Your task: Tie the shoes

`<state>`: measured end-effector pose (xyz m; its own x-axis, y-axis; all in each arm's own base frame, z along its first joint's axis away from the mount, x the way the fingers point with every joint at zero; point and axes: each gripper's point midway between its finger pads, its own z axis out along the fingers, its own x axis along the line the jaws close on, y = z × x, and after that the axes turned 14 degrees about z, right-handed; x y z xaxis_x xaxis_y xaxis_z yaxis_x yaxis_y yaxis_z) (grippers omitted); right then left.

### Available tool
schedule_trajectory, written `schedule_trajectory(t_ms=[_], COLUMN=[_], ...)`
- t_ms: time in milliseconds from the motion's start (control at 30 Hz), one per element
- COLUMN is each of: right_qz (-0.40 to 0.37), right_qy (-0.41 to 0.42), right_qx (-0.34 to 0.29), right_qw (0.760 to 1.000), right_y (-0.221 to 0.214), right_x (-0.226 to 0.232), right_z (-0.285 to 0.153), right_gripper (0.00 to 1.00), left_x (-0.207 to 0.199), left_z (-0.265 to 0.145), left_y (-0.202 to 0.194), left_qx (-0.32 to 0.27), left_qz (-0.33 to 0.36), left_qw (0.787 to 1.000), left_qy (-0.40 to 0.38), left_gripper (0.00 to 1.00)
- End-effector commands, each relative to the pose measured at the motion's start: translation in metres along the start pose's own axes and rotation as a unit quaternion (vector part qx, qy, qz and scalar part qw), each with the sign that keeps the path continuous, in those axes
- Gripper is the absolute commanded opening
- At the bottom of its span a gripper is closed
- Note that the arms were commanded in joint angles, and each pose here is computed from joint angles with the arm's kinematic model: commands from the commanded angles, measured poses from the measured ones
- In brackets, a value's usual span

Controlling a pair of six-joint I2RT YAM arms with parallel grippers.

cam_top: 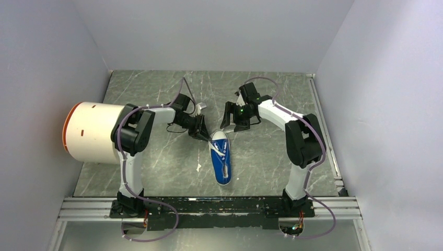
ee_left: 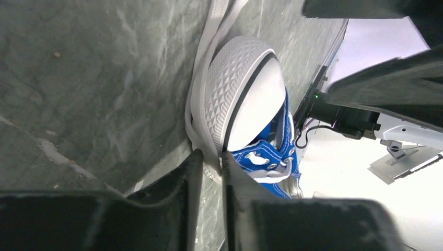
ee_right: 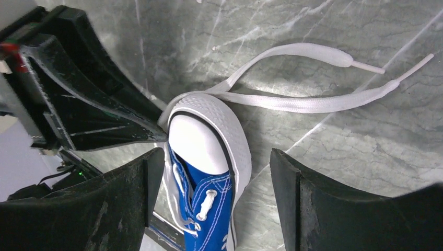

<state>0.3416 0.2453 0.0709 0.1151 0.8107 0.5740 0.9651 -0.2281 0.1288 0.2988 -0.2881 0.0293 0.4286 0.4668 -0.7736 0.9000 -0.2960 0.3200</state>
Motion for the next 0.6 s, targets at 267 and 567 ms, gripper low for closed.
schedule_trajectory(t_ms=[267,567], right_qz=[0.018,0.087], right_qy=[0.023,0.045], right_qx=[-0.001,-0.013], right_qw=[1.0,0.995], right_y=[0.008,0.019], right_x=[-0.009,-0.024], right_z=[-0.004,-0.02], right_gripper=[0.78,0.78], left_x=[-0.075,-0.128], left_z=[-0.032,-0.028], left_y=[0.038,0.041], left_qx=[-0.037,-0.021], left_qz=[0.133,0.199], left_qw=[0.99,0.98], left_qy=[0.019,-0.009], left_gripper=[0.05,0.05])
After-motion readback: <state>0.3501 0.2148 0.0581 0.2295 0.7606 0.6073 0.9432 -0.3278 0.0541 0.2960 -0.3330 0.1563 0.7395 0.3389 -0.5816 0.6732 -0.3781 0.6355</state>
